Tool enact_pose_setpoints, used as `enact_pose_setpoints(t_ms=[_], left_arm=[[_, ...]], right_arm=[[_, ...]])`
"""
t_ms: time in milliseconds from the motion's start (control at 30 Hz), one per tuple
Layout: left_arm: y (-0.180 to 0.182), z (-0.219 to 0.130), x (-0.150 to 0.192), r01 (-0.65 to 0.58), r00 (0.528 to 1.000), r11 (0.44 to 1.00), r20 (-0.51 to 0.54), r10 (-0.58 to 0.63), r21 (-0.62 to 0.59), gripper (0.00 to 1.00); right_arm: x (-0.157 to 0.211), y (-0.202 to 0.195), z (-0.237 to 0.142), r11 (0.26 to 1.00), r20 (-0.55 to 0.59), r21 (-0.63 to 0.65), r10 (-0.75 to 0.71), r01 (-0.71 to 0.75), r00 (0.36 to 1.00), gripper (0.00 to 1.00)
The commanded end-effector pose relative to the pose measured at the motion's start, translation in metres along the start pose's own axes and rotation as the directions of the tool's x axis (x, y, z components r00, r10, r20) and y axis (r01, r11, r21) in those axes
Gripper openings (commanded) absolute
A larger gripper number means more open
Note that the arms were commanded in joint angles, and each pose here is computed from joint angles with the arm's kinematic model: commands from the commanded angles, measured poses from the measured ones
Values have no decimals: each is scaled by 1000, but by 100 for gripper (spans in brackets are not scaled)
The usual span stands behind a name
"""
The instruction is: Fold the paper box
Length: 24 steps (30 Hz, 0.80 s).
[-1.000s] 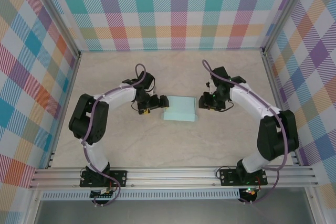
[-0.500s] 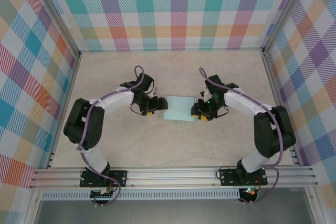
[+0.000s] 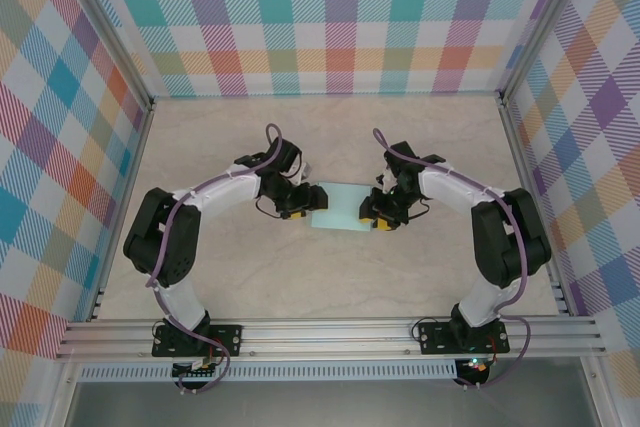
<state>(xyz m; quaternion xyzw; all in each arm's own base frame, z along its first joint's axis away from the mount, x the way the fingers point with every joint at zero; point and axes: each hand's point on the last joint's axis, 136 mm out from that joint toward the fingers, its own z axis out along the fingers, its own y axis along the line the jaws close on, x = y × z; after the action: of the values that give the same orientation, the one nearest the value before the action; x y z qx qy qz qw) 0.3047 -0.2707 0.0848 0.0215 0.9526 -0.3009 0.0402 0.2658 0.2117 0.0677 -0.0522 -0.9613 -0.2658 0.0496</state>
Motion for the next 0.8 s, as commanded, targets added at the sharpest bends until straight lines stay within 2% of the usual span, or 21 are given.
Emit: enact_pose_setpoints(t_ms=[0,133,367,600,767], left_arm=[[-13,8,9,6,998,999,-56,-3,42,66],[-15,13,13,-4,998,999,-69,7,45,65],[-1,19,16,-22,995,1000,-96,20,-16,64],[-8,24,17,6,992,1000,-125,-3,23,61],[-14,17,14,-5,995,999,-103,9,39,64]], right_arm=[[-1,15,-3,999,-8,-45,-3,3,1000,41],[-3,15,0,999,-13,-43,5,-6,1000,40],[-5,13,5,999,-19,-42,17,-17,1000,36],[-5,14,4,999,-18,-46,16,-16,1000,34],[-6,19,2,998,-17,-65,15,-16,1000,32]])
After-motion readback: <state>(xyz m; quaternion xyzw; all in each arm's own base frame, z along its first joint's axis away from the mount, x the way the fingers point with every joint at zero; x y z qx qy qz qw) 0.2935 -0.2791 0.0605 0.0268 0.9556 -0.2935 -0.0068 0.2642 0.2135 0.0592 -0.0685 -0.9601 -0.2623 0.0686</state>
